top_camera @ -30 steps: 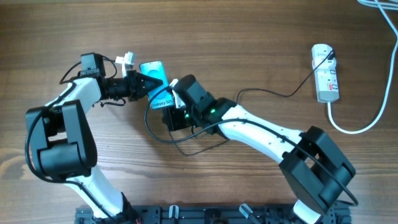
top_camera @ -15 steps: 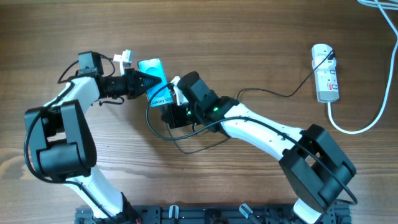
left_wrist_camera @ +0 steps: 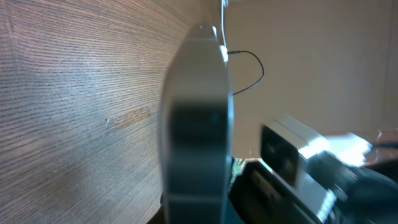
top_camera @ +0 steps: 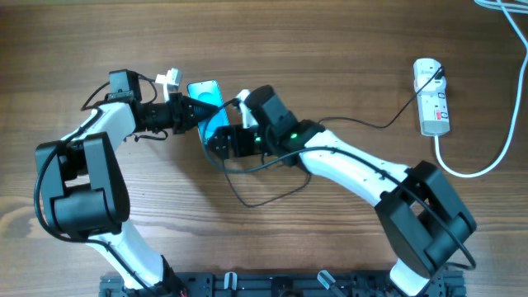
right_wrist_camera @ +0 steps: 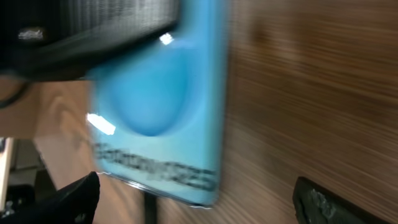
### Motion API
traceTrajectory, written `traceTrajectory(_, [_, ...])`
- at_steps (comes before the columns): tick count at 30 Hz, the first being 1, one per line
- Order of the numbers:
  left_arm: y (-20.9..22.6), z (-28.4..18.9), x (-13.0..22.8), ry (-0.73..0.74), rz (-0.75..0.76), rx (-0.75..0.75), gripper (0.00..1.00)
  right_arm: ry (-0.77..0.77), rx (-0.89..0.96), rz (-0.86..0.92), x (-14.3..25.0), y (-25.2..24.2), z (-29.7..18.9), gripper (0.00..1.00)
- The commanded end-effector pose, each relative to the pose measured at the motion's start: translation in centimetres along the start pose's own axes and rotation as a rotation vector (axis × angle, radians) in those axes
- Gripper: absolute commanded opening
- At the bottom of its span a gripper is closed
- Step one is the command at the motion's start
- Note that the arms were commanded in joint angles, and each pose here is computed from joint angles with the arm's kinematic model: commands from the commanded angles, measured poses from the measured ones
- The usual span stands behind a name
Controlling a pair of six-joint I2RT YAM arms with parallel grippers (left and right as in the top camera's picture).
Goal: Plug charger to phone and switch on socket
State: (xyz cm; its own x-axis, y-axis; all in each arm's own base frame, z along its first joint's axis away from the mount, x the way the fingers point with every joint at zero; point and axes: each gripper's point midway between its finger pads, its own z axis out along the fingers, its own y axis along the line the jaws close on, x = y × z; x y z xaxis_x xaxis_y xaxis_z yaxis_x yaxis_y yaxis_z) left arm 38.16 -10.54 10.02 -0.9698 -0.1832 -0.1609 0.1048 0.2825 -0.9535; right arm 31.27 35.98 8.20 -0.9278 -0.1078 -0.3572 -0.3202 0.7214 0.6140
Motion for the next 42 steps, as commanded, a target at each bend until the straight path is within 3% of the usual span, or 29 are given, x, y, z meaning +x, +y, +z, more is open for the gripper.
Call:
traceTrajectory(1, [-0.3, 0.0, 0.1, -0.002, 0.031, -0.015, 0.04, -0.002, 0.064, 0.014, -0.9, -2.1, -1.9, 1.0])
traceTrajectory(7, [1.5, 0.0, -0.1, -0.01, -0.001, -0.122, 0.04, 0.115, 0.23, 0.026, 1.8, -6.9, -3.2, 1.0])
traceTrajectory(11, [4.9, 0.6, 0.1, -0.024, -0.126, -0.357, 0.04, 0.125, 0.355, 0.038, 2.4, -9.1, -4.0, 1.0])
traceTrajectory(23, [6.9, 5.1, 1.7, 0.031, -0.066, -0.689, 0.06, 0.118, 0.357, 0.046, 2.3, -9.1, -4.0, 1.0])
traceTrajectory(27, [6.8, 5.8, 2.0, 0.044, -0.043, -0.706, 0.11, 0.117, 0.356, 0.045, 2.3, -9.1, -4.0, 1.0])
traceTrajectory(29, [6.8, 5.8, 2.1, 0.046, -0.041, -0.705, 0.23, 0.117, 0.357, 0.045, 2.3, -9.1, -4.0, 1.0])
traceTrajectory(38, [6.8, 5.9, 2.0, 0.043, -0.038, -0.704, 0.25, 0.117, 0.356, 0.046, 2.3, -9.1, -4.0, 1.0])
traceTrajectory(42, [6.7, 5.9, 1.8, 0.04, -0.033, -0.702, 0.3, 0.115, 0.355, 0.044, 2.2, -9.1, -3.9, 1.0])
